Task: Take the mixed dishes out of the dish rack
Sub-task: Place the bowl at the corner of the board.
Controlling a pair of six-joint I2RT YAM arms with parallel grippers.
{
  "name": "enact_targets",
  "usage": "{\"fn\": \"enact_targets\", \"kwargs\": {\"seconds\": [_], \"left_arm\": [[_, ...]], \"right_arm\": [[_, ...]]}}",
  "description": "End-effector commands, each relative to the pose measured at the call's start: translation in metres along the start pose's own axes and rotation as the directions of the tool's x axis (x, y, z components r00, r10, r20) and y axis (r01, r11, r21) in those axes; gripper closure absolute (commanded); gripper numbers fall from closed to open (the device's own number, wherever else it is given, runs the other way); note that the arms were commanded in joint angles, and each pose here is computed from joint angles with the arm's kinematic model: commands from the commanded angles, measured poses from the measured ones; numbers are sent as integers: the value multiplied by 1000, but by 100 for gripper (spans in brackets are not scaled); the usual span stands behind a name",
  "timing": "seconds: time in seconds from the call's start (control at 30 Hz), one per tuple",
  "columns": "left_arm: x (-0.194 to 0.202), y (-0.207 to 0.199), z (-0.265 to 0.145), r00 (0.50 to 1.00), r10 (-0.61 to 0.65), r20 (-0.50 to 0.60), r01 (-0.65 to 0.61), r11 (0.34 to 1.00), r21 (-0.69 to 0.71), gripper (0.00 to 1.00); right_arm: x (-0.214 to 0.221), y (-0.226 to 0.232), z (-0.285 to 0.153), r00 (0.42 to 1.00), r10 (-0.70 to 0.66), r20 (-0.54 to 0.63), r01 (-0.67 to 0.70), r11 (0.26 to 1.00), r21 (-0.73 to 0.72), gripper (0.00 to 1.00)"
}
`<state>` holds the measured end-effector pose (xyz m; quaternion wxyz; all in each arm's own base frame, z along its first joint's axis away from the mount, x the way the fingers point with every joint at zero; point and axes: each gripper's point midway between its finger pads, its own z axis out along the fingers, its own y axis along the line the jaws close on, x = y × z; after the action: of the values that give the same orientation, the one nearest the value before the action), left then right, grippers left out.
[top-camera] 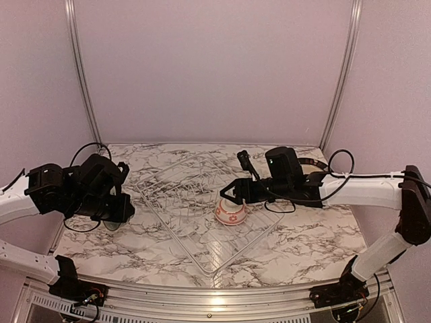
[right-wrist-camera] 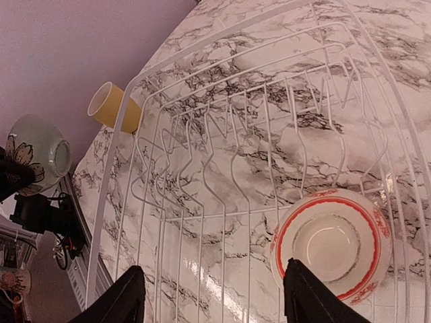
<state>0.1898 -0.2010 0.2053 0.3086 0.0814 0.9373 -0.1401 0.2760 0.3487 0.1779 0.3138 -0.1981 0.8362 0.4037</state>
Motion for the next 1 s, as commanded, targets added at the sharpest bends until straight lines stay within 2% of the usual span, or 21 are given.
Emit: {"fn": "enact_targets", "kwargs": {"seconds": [0.0, 0.27, 0.5, 0.73, 0.97], "left_arm": [[32, 37, 13, 996, -66, -64, 55, 987, -151, 99], [71, 65, 60, 981, -87, -174, 27, 947, -321, 99], [96, 75, 85, 961, -83, -264, -20, 930, -366, 98], [112, 82, 96, 947, -87, -310, -43, 921, -388, 90], [112, 79, 99, 943, -74, -325, -60, 921, -385, 75]], "right_arm": [[-8, 0, 5, 999, -38, -3, 38, 999, 36, 33], [-6, -7, 6, 995, -93, -32, 96, 985, 144, 31], [7, -27, 16, 975, -171, -144, 212, 913, 349, 24], [16, -32, 27, 966, -179, -185, 237, 899, 369, 23], [19, -47, 29, 961, -173, -213, 252, 866, 432, 22]]}}
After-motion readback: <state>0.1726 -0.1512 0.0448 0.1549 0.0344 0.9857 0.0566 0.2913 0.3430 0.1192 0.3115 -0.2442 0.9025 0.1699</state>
